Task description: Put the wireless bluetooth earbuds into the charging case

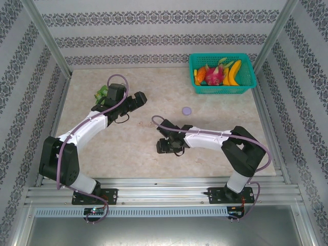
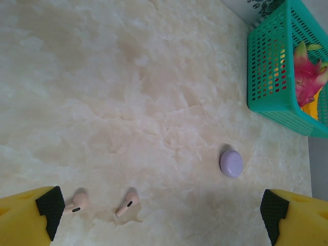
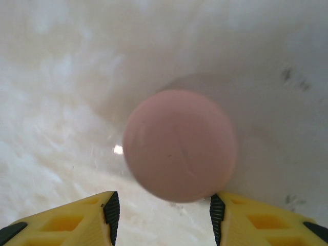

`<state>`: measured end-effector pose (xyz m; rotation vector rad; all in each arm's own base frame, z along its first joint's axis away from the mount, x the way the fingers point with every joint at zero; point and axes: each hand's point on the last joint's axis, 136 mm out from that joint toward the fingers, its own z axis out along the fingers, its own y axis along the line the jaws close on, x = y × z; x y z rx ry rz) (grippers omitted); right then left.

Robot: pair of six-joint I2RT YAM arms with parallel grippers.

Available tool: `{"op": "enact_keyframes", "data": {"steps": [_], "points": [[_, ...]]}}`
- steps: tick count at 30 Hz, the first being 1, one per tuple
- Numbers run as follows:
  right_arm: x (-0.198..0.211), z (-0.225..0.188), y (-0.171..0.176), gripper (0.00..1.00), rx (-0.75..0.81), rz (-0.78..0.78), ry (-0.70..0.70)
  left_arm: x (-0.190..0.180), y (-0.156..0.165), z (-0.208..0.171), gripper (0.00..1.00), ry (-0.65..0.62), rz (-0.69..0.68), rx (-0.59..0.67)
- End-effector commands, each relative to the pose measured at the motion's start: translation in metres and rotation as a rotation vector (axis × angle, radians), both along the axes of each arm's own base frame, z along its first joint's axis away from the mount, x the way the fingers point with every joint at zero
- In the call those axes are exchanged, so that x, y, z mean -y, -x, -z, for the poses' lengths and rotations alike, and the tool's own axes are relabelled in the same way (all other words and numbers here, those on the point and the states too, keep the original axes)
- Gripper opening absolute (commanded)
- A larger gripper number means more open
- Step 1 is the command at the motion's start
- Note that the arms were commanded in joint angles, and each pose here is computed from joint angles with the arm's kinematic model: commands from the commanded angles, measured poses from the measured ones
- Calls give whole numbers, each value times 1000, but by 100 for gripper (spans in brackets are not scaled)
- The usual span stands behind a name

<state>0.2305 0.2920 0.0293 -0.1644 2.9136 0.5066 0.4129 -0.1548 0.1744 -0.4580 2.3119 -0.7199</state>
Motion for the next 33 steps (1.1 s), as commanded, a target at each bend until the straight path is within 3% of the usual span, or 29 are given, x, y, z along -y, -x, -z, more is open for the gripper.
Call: {"op": "enact_keyframes", "data": {"steps": [1,12,24,26,27,28,33], "points": [[-12,-12,-19,52,12,8,-64,-3,-6,-4,100,-3,-7,13],[11,-61,-63,54,117,72,-65,-1,-12,0,100,-4,9,16],[13,-53,-51,65,223,-166,241,-33,2,-3,100,-57,-44,44],[13,-56,-53,73,249,-159,250,-41,6,-9,100,-68,-55,58],[14,-59,-54,81,264,-154,248,-44,8,-11,100,-72,-62,66],[14,-62,-56,96,283,-147,243,-48,10,-16,100,-74,-72,78],[16,-91,-67,98,417,-121,208,-64,20,-32,100,-84,-120,133]]}}
